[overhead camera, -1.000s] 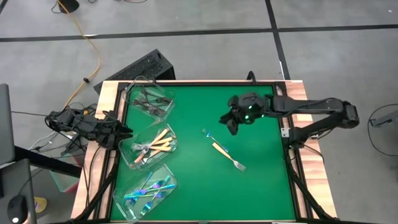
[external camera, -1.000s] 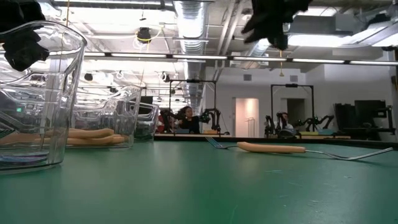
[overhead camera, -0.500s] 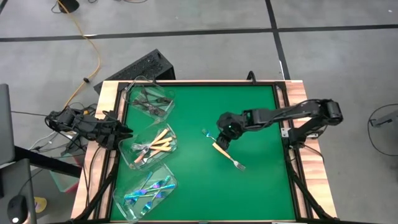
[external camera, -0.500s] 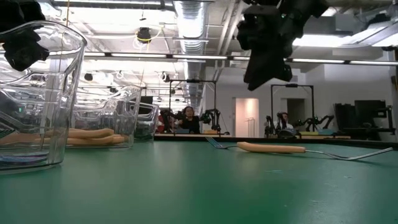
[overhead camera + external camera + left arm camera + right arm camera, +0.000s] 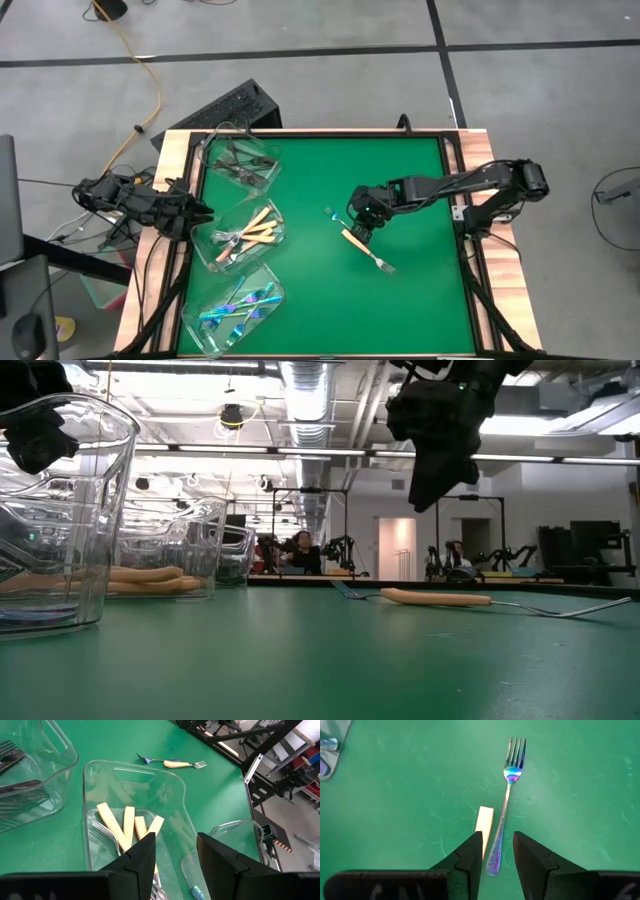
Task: Sort silverware by color (type)
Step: Put the orange fork into the middle transparent bin
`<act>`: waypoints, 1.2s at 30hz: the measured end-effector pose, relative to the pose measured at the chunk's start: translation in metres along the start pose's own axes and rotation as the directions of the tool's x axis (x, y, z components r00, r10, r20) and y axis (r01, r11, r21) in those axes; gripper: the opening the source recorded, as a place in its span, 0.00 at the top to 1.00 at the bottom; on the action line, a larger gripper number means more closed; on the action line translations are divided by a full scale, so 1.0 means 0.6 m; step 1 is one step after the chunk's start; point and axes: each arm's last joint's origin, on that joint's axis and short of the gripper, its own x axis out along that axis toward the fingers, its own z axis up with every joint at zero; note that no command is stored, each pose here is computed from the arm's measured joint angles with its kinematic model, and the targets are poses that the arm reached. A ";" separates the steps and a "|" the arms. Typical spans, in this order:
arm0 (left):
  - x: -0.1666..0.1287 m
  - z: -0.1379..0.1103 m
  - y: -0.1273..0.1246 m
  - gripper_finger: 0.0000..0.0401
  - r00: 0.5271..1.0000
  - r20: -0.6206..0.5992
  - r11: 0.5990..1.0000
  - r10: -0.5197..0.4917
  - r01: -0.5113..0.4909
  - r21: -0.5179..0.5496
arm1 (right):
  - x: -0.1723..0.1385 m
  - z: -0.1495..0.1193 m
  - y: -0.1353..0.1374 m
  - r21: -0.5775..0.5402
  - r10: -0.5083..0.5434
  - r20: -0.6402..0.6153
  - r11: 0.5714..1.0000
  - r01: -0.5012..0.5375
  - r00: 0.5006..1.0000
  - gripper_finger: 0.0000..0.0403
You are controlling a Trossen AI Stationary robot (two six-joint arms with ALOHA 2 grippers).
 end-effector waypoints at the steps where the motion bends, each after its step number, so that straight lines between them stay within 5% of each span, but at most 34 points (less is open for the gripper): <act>1: 0.000 0.000 0.000 0.68 1.000 0.000 1.000 0.000 0.000 0.000 | 0.000 0.000 0.000 -0.004 0.000 0.000 1.000 0.000 1.000 0.68; 9: 0.000 0.000 0.000 0.68 1.000 0.000 1.000 0.000 0.000 0.000 | -0.006 0.005 0.001 -0.008 -0.006 -0.022 1.000 0.006 1.000 0.68; 19: 0.000 0.000 0.000 0.68 1.000 0.000 1.000 0.001 -0.001 0.000 | 0.056 -0.008 0.033 -0.085 -0.075 -0.168 0.994 0.062 0.983 0.67; 26: 0.000 0.000 0.000 0.68 1.000 0.001 1.000 0.001 -0.001 -0.001 | 0.058 -0.019 0.062 -0.142 -0.110 -0.238 0.987 0.077 0.965 0.56; 36: 0.000 0.000 0.000 0.68 1.000 0.000 1.000 0.001 -0.001 0.000 | 0.050 -0.051 0.086 -0.077 -0.129 -0.282 0.991 0.112 0.951 0.39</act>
